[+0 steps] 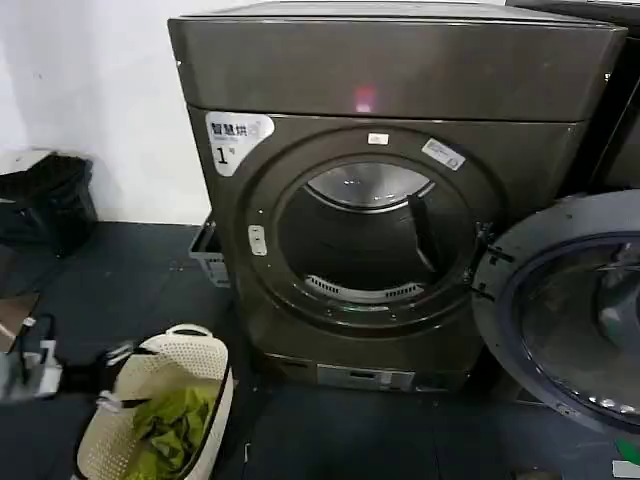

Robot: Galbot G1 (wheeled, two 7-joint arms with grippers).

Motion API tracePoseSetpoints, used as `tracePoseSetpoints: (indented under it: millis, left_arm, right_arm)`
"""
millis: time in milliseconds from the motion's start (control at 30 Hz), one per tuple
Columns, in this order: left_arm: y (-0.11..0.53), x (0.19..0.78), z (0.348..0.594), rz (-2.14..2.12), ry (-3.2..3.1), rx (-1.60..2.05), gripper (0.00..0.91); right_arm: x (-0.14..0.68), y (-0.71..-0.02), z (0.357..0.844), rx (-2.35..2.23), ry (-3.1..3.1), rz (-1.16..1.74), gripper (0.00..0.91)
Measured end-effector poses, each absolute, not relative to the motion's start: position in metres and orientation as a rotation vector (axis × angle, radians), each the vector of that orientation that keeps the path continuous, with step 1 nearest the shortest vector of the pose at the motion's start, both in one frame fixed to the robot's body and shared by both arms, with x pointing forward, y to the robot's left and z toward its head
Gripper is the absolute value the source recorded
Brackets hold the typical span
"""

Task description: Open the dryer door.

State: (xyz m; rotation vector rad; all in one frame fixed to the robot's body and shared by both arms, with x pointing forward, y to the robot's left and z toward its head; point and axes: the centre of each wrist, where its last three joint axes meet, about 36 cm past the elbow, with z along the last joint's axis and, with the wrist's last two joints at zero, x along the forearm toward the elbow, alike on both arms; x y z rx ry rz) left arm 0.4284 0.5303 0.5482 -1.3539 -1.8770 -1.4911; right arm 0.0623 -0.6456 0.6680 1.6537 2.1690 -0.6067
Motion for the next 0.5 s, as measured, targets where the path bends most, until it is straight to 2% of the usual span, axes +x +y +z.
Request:
tracePoseSetpoints:
  millis: [500]
  left_arm:
    - [0.549, 0.435, 0.540, -1.615, -1.673, -1.343, 0.907]
  right_arm:
    - [0.061, -0.643, 0.669, 1.660, 2.165, -0.617, 0.907]
